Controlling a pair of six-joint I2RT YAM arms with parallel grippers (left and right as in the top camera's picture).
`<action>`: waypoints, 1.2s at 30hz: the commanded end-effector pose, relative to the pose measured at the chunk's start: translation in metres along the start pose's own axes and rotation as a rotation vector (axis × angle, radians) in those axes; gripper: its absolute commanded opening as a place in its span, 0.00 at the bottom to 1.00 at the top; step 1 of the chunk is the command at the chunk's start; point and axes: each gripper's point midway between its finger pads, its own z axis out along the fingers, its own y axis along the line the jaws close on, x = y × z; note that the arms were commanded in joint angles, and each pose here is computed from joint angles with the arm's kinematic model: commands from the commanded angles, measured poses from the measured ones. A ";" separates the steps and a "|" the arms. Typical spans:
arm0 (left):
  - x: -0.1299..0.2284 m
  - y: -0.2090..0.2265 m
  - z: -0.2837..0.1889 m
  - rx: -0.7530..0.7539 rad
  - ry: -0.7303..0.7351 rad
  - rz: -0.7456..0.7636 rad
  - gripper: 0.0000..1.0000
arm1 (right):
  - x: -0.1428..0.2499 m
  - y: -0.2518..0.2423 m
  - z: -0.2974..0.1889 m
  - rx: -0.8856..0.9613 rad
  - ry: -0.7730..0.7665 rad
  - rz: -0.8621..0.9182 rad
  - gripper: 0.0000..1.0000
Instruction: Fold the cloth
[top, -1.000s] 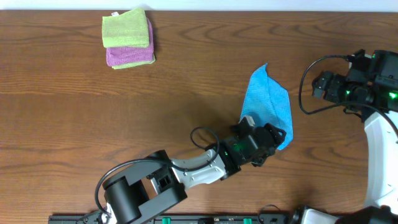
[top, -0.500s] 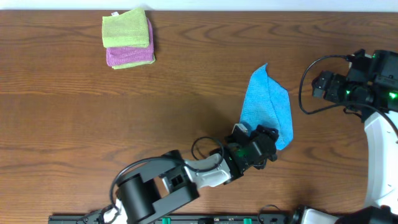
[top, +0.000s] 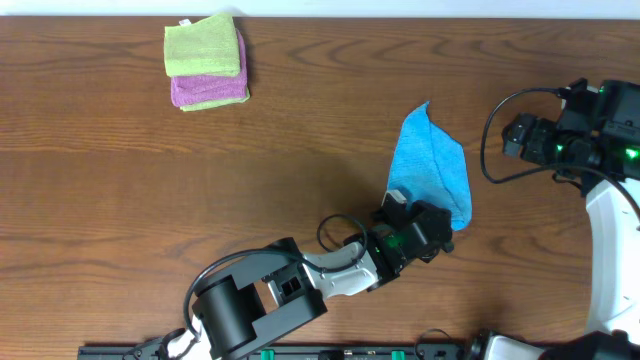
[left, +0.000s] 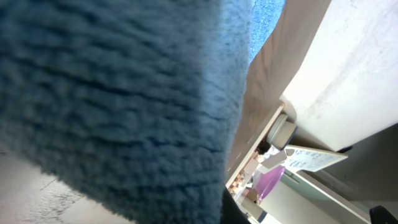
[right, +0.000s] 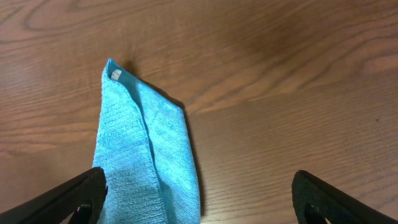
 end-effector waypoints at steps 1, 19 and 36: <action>-0.006 -0.004 0.002 0.006 -0.028 -0.044 0.07 | -0.004 0.002 -0.005 -0.009 -0.018 -0.010 0.94; 0.004 -0.002 0.003 -0.049 0.085 -0.061 0.15 | -0.004 0.002 -0.005 -0.008 -0.017 -0.010 0.92; 0.010 0.000 0.003 -0.071 0.130 -0.064 0.22 | -0.003 0.002 -0.005 -0.008 -0.015 -0.010 0.91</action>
